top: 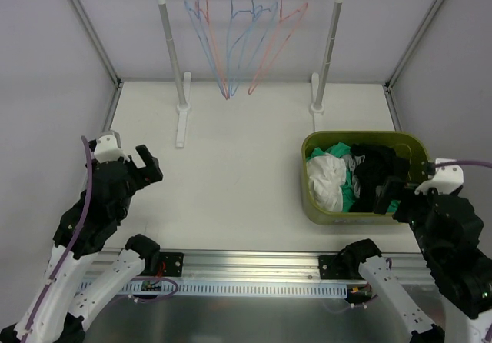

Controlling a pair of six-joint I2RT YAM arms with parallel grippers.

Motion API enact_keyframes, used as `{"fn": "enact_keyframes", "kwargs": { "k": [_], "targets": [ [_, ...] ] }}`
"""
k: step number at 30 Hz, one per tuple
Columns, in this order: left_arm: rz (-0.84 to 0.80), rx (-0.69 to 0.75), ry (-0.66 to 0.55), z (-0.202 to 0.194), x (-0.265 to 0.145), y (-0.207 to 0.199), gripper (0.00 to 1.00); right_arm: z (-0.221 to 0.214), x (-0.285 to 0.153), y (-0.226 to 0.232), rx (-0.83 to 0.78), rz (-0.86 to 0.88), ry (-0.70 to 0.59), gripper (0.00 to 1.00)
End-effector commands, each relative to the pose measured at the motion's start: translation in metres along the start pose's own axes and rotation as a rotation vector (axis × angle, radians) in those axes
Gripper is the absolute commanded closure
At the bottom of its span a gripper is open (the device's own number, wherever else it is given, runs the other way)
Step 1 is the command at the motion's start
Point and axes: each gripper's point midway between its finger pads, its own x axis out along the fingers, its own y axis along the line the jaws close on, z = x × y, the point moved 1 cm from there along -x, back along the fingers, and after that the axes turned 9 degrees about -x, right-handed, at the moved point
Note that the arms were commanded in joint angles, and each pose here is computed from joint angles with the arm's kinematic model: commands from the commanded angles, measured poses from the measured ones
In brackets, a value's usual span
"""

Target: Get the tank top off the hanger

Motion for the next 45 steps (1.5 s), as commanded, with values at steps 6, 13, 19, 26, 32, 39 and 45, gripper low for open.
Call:
{"fn": "enact_keyframes", "kwargs": {
  "k": [6,13,19,26,32,39,45],
  "targets": [
    [-0.006,0.009,0.023,-0.026,0.0,0.02,0.01,-0.044,-0.014,-0.016,-0.065,-0.049,0.012,0.0],
    [-0.018,0.034,0.025,-0.048,0.0,0.033,0.01,-0.055,-0.005,-0.007,-0.039,-0.024,0.037,0.0],
    [-0.026,0.03,0.027,-0.051,0.001,0.032,0.01,-0.059,-0.004,-0.016,-0.039,-0.076,0.033,0.01],
    [-0.049,0.028,0.029,-0.052,0.002,0.028,0.01,-0.059,-0.003,-0.015,-0.042,-0.073,0.024,0.01],
    [-0.064,0.026,0.025,-0.053,0.001,0.027,0.01,-0.058,-0.001,-0.013,-0.042,-0.067,0.021,0.01],
    [-0.089,0.025,0.022,-0.053,0.001,0.024,0.01,-0.059,0.003,-0.012,-0.039,-0.068,0.027,0.01],
    [-0.096,0.026,0.019,-0.053,0.0,0.023,0.01,-0.06,0.007,-0.009,-0.03,-0.067,0.035,0.01]
  ]
}}
